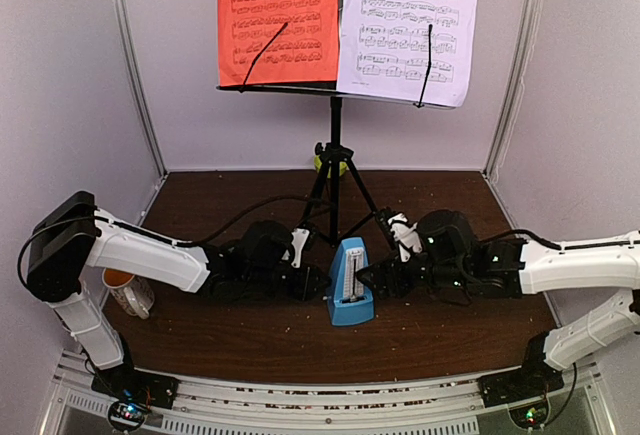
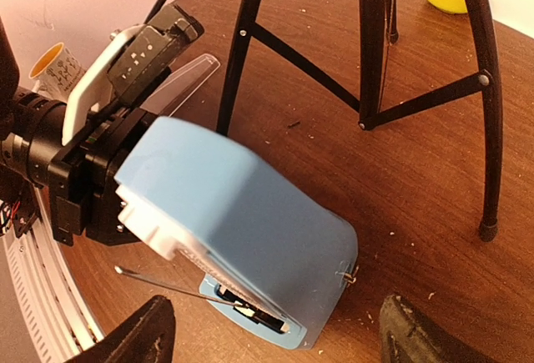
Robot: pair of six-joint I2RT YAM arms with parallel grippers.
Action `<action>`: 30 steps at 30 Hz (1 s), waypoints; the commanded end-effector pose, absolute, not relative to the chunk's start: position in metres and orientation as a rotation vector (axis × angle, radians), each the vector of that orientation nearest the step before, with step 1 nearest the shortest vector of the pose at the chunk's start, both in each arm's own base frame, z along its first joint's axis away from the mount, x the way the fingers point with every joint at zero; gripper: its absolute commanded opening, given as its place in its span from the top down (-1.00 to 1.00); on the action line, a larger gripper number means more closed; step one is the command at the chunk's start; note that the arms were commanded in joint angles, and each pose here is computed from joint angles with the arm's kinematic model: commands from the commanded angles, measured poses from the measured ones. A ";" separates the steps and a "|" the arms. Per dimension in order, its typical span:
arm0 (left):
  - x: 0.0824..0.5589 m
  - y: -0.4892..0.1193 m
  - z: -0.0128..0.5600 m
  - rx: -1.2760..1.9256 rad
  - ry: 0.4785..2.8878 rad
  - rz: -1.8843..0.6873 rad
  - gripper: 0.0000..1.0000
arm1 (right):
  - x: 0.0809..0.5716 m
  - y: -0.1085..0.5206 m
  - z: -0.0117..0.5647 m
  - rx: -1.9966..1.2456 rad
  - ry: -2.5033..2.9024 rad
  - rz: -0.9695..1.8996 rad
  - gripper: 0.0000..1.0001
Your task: Set up the instrument practice props
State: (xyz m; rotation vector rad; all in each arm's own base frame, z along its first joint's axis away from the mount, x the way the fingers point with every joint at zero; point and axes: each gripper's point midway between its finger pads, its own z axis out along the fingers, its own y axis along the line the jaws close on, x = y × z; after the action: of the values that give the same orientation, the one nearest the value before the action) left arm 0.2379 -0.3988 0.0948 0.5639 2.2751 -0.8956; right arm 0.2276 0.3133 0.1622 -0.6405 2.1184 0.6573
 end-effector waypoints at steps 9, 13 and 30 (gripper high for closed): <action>0.244 -0.407 0.106 0.557 2.241 -0.928 0.40 | 0.237 0.322 0.184 -0.589 2.078 0.665 -0.83; 0.244 -0.407 0.106 0.555 2.243 -0.926 0.40 | 0.245 0.308 0.182 -0.534 2.096 0.582 -0.81; 0.276 -0.330 0.132 0.335 2.197 -0.828 0.39 | 0.282 0.180 0.169 -0.280 2.180 0.314 -0.82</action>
State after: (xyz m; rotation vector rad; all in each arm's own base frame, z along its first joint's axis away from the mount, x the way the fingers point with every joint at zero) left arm 0.2555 -0.3589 0.1043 0.4389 2.2644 -0.8522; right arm 0.2793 0.2022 0.1592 -0.3004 2.1912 0.3582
